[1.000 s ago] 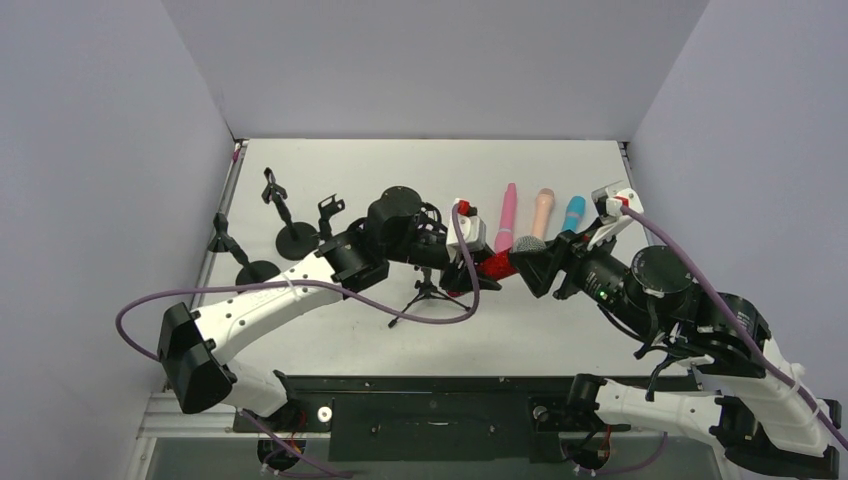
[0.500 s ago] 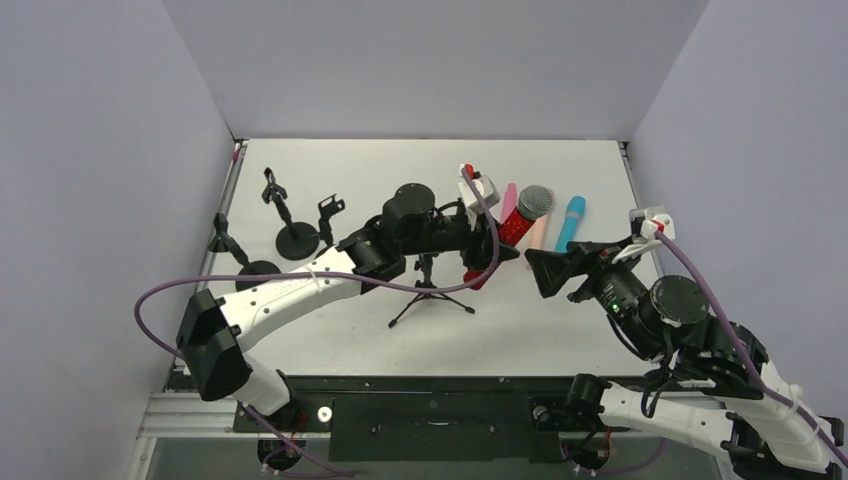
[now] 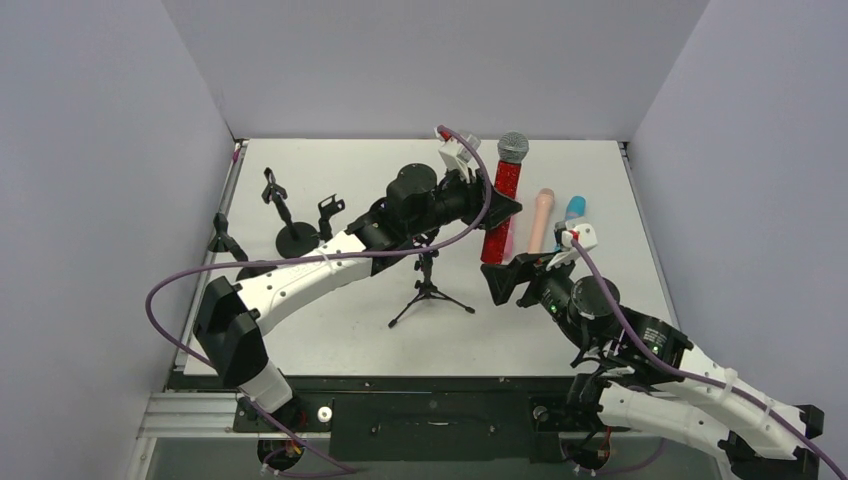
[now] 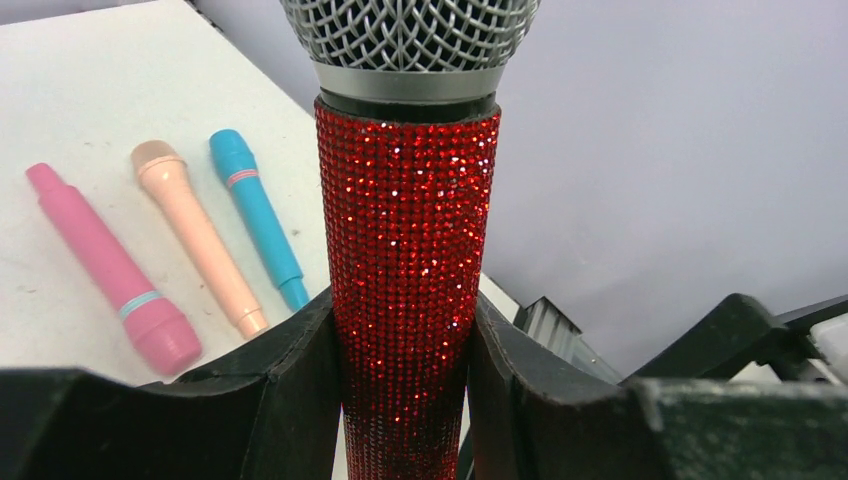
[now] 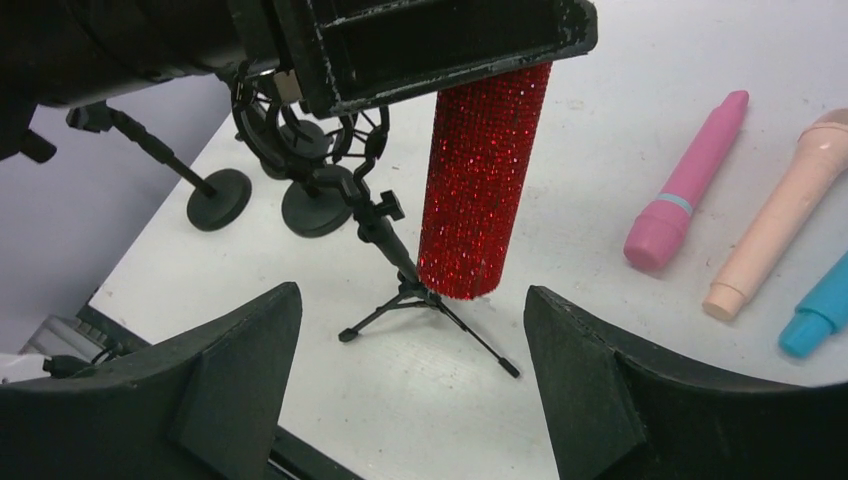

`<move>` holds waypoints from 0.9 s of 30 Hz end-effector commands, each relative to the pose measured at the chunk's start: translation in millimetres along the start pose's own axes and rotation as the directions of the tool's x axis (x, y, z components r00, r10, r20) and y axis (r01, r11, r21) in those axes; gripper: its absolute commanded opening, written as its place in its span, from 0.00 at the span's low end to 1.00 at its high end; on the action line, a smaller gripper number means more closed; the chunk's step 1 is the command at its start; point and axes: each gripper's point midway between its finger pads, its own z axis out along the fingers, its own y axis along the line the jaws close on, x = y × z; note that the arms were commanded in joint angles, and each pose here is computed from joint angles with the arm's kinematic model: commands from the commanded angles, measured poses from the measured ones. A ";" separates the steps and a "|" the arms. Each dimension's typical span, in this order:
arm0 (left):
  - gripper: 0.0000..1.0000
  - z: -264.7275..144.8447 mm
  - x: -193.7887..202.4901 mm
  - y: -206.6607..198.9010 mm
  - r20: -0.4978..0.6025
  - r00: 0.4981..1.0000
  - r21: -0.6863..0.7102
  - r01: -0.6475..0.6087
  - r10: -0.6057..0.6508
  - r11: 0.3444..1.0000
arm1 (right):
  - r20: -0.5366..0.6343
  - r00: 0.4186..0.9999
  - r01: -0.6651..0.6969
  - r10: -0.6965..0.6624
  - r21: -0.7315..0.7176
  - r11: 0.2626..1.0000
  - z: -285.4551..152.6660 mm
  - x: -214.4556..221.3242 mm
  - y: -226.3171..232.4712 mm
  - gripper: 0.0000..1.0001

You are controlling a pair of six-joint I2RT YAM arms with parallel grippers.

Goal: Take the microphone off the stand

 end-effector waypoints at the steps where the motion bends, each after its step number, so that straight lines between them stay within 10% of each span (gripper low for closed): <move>1: 0.00 1.8 -42.6 -39.1 0.121 0.991 0.111 0.036 -0.049 0.993 | 0.090 0.992 -0.083 0.086 -0.035 0.996 12.5 -23.2 10.1 0.75; 17: 0.00 -1.9 -39.9 -53.0 0.105 0.992 0.183 0.050 -0.070 0.982 | 0.050 0.986 -0.156 0.157 -0.009 0.988 47.6 -14.2 -6.3 0.53; 23: 0.00 -4.9 -38.7 -55.3 0.095 0.995 0.193 0.025 -0.044 0.981 | 0.051 0.985 -0.169 0.166 0.048 0.985 48.0 -15.3 -17.0 0.09; 27: 0.38 -7.4 -42.7 -52.3 0.091 0.996 0.178 0.001 -0.018 0.984 | 0.039 0.984 -0.177 0.174 0.086 0.980 47.0 -13.5 -23.3 0.00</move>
